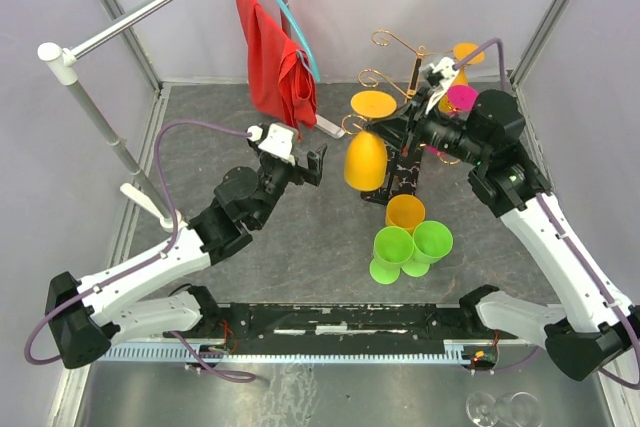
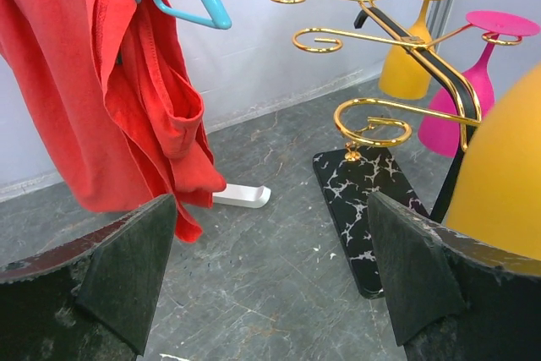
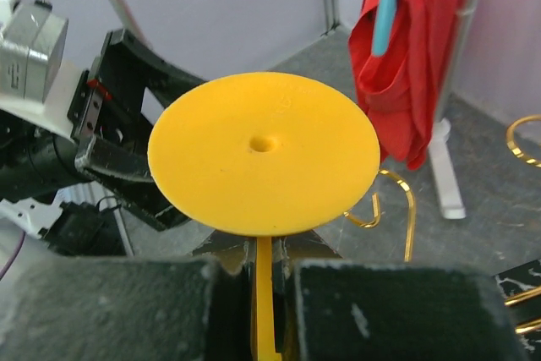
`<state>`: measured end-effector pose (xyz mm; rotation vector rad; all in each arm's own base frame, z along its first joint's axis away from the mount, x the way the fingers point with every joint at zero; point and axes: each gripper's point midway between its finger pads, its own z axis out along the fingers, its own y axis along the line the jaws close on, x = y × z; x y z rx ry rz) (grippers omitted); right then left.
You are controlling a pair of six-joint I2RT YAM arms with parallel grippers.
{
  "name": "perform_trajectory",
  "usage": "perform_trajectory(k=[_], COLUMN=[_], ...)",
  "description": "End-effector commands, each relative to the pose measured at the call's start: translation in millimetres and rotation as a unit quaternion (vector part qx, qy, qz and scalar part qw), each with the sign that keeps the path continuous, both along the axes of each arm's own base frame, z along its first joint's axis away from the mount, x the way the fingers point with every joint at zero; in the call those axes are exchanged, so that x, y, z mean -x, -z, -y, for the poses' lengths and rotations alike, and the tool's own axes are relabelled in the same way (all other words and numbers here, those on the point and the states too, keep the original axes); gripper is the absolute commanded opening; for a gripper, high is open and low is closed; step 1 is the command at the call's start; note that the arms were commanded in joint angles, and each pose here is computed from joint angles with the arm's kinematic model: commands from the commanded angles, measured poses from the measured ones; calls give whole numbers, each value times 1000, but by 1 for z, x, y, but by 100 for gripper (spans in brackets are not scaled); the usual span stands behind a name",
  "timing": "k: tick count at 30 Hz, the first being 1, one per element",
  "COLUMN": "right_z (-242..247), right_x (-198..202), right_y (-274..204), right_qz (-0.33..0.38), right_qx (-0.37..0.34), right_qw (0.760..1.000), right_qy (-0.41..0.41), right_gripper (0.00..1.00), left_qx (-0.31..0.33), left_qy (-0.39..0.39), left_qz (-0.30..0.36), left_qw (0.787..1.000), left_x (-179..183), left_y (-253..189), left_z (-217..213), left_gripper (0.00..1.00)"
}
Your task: Place the wine glass upside down on the wine glass rack
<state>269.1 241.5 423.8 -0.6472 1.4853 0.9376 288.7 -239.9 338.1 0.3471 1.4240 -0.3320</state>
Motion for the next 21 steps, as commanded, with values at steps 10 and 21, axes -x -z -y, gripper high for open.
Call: perform_trajectory(k=[10,21], right_z=[6,-2], right_x=[38,18], right_y=[45,97], right_qz=[-24,-47], right_qx=[39,53], right_qw=[999,997], right_qy=[12,43], right_gripper=[1,1], left_qx=[28,29], left_qy=[-14,-17], left_qz=[-4,-9], left_qw=[999,999], left_x=[1,0], left_y=[0,7], left_z=[-9,-9], left_gripper=[99,99])
